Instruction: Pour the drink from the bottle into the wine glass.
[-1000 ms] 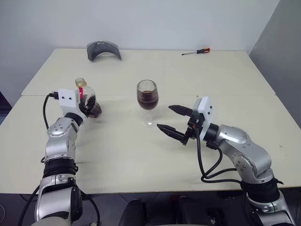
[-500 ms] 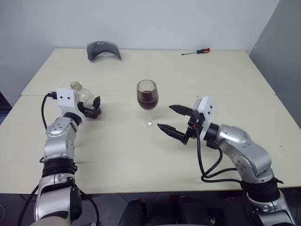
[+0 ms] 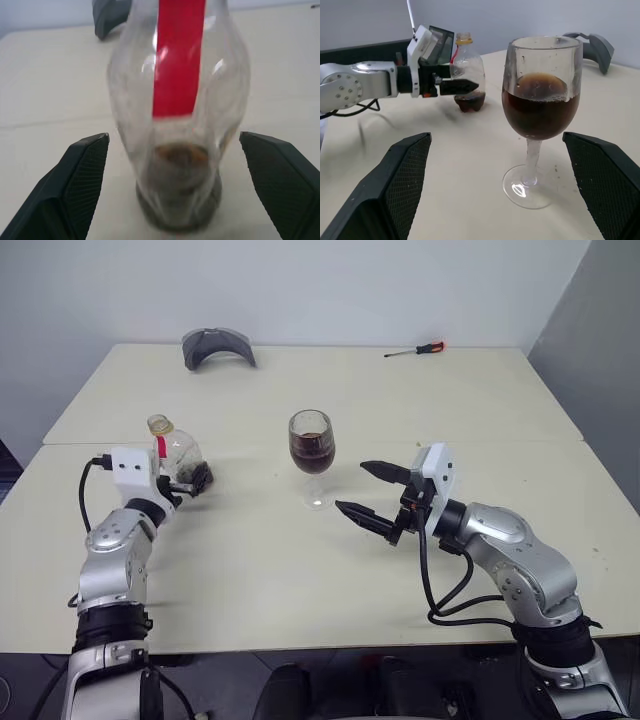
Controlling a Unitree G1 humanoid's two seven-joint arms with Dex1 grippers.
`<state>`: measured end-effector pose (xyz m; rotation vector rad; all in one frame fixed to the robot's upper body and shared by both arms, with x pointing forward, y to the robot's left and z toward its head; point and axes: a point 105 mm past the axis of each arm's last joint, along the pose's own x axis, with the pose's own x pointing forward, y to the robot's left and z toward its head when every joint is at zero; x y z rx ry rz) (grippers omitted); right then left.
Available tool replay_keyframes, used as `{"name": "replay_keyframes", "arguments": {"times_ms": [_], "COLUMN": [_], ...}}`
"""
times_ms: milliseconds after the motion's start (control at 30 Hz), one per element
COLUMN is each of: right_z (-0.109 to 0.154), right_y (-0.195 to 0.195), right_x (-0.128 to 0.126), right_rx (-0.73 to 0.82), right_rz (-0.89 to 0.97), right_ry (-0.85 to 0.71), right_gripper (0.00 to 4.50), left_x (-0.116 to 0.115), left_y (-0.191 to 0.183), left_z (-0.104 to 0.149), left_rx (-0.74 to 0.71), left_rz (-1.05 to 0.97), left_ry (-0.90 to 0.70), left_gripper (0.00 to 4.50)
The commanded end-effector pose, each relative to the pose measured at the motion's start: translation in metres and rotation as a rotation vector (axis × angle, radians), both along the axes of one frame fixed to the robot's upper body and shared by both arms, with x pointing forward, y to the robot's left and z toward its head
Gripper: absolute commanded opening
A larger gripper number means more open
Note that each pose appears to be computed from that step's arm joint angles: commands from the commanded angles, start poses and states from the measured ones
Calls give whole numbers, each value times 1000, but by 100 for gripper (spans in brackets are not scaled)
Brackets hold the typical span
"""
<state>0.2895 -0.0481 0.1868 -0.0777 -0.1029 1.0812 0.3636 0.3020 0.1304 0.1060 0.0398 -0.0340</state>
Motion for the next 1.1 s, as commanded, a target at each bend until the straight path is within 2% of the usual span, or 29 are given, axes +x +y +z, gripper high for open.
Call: {"name": "replay_keyframes", "arguments": {"times_ms": [33, 233, 467, 667, 800, 933, 1100], "right_z": [10, 6, -2, -31, -43, -59, -67], "right_y": [-1, -8, -22, -38, -58, -82, -81], "right_x": [-3, -8, -12, -5, 6, 4, -2], "right_rx": [15, 7, 14, -70, -74, -85, -91], "right_rz": [7, -9, -122, -365, -585, -795, -862], "right_ry": [-47, -34, -23, 16, 37, 83, 99], "right_gripper": [450, 450, 450, 450, 450, 450, 450], "left_x": [-9, -32, -65, -80, -81, -86, -98], "left_y": [4, 2, -38, -91, -102, -109, -117], "left_z": [31, 32, 15, 3, 3, -9, -8], "left_rx": [29, 30, -39, -131, -138, -116, -74], "left_rz": [1, -4, -80, -171, -140, -89, -61], "left_ry": [-80, -51, -3, 33, 26, 80, 56], "left_gripper": [448, 448, 448, 448, 448, 448, 448]}}
